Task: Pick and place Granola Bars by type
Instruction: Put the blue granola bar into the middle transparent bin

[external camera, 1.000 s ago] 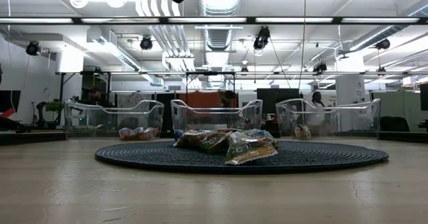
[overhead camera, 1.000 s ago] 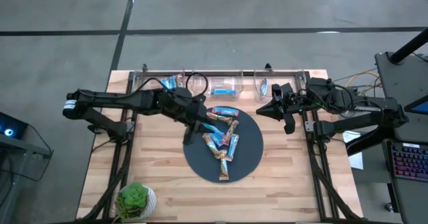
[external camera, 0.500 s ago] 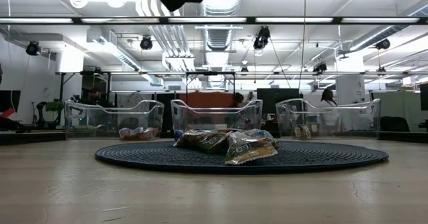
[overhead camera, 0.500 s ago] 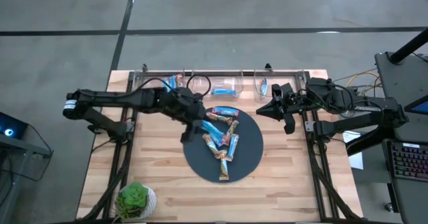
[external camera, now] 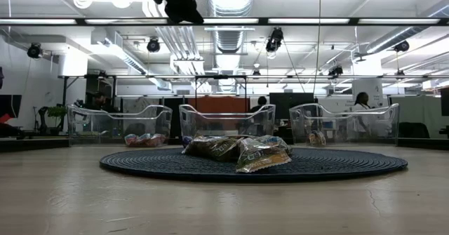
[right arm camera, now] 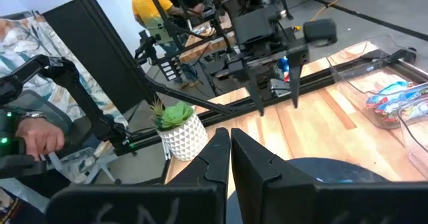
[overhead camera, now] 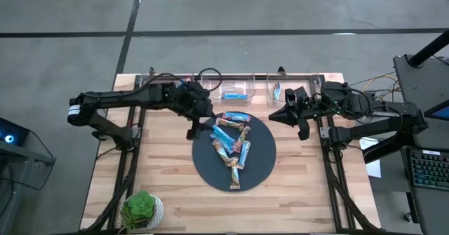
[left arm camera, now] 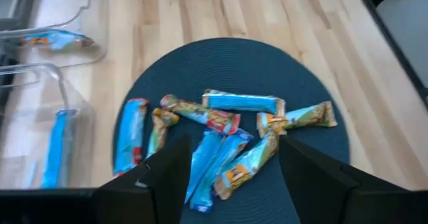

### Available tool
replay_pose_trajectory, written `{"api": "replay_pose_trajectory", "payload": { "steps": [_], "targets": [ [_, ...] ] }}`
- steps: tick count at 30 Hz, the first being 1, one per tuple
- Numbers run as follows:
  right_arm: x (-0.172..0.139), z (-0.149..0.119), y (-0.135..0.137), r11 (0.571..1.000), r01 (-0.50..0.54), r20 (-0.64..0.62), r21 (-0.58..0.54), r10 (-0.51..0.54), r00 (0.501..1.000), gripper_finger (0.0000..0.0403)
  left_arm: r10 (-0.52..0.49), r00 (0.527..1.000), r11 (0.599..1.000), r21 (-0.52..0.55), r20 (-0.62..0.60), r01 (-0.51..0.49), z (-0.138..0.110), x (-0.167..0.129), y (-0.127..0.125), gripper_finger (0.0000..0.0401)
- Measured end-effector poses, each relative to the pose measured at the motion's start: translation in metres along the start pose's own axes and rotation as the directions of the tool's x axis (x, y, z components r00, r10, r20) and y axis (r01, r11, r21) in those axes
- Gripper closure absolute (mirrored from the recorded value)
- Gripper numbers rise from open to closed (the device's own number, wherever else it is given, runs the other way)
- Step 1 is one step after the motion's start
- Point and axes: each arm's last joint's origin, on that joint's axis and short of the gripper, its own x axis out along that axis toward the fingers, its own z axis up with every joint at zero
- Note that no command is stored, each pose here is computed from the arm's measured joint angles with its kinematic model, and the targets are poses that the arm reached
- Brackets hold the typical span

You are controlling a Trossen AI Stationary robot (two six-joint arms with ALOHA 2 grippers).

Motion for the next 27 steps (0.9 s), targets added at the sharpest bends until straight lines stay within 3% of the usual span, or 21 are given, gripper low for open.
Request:
{"api": "replay_pose_trajectory", "payload": {
  "steps": [13,27],
  "targets": [
    [0.000,0.000,0.000,1.000,0.004,0.002,0.000,-0.004,1.000,0.0394,0.040,0.999,0.999,0.014,-0.031,-0.040,-0.005,-0.001,0.026,0.0195],
    [0.000,0.000,0.000,1.000,0.008,0.002,0.017,-0.008,1.000,0.0394,-0.055,0.970,0.987,0.134,-0.235,0.088,0.003,0.066,0.050,0.0195]
  ]
}}
